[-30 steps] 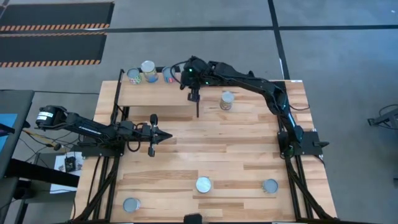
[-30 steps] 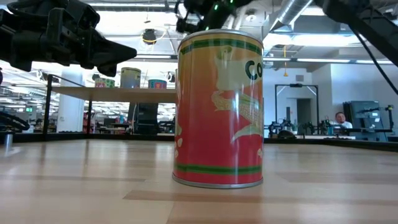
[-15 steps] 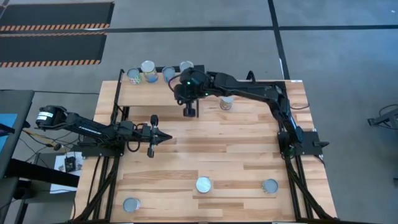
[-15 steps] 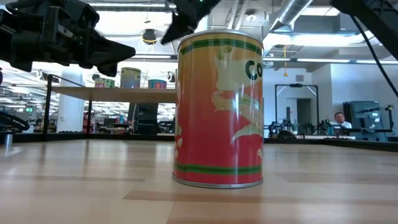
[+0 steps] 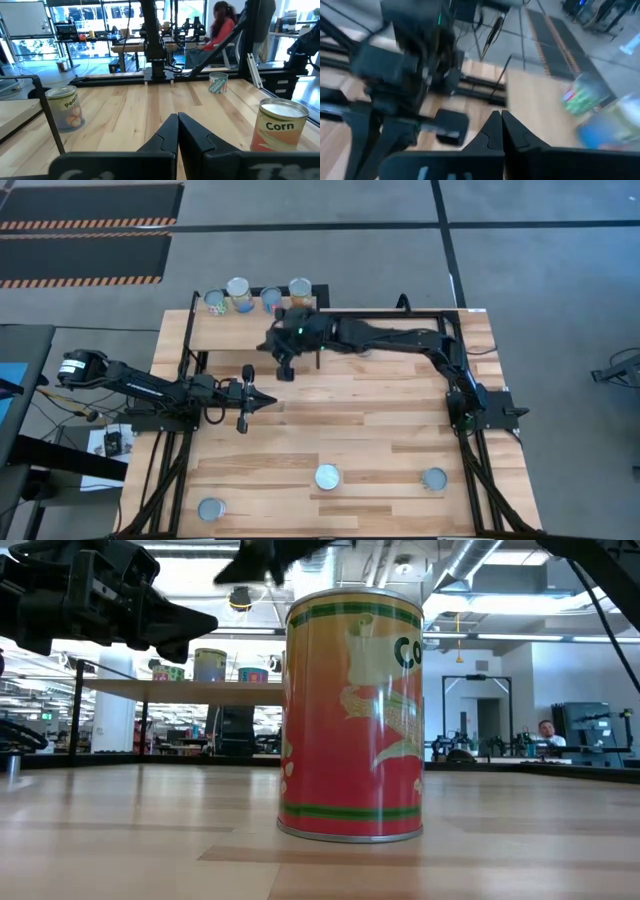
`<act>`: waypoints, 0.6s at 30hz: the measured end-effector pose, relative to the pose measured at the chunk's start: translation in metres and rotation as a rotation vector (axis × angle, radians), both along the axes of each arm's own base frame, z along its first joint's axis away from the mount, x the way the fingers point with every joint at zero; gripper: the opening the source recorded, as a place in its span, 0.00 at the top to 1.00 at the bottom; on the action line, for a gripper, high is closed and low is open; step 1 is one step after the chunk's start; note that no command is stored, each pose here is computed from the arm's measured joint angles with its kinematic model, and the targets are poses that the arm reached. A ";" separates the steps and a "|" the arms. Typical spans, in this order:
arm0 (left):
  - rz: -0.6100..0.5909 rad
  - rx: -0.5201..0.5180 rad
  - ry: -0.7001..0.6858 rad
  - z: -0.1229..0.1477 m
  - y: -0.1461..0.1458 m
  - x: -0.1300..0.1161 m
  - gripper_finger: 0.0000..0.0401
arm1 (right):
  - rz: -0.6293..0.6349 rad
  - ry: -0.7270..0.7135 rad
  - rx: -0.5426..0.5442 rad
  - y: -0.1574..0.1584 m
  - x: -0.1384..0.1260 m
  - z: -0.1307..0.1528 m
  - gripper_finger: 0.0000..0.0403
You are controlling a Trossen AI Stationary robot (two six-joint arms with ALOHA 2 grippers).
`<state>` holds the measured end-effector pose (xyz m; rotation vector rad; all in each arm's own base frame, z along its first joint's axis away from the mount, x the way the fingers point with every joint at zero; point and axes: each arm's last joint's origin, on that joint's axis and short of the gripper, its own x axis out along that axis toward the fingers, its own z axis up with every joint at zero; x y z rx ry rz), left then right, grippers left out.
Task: Pick and place cans onto a shelf
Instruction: Put the green can on the shelf aligned with the other red can
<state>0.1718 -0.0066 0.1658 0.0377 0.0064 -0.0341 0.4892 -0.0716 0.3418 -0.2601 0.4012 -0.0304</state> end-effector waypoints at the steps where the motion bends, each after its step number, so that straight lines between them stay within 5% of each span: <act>1: 0.000 0.000 0.000 0.000 0.000 0.000 1.00 | -0.003 -0.002 0.009 0.000 0.001 -0.011 1.00; 8: 0.001 0.007 0.005 0.000 0.000 0.000 1.00 | 0.006 -0.153 0.020 0.015 -0.007 -0.039 1.00; 18: 0.002 0.007 0.007 -0.001 0.000 0.000 1.00 | -0.071 -0.266 0.031 0.052 -0.097 -0.064 1.00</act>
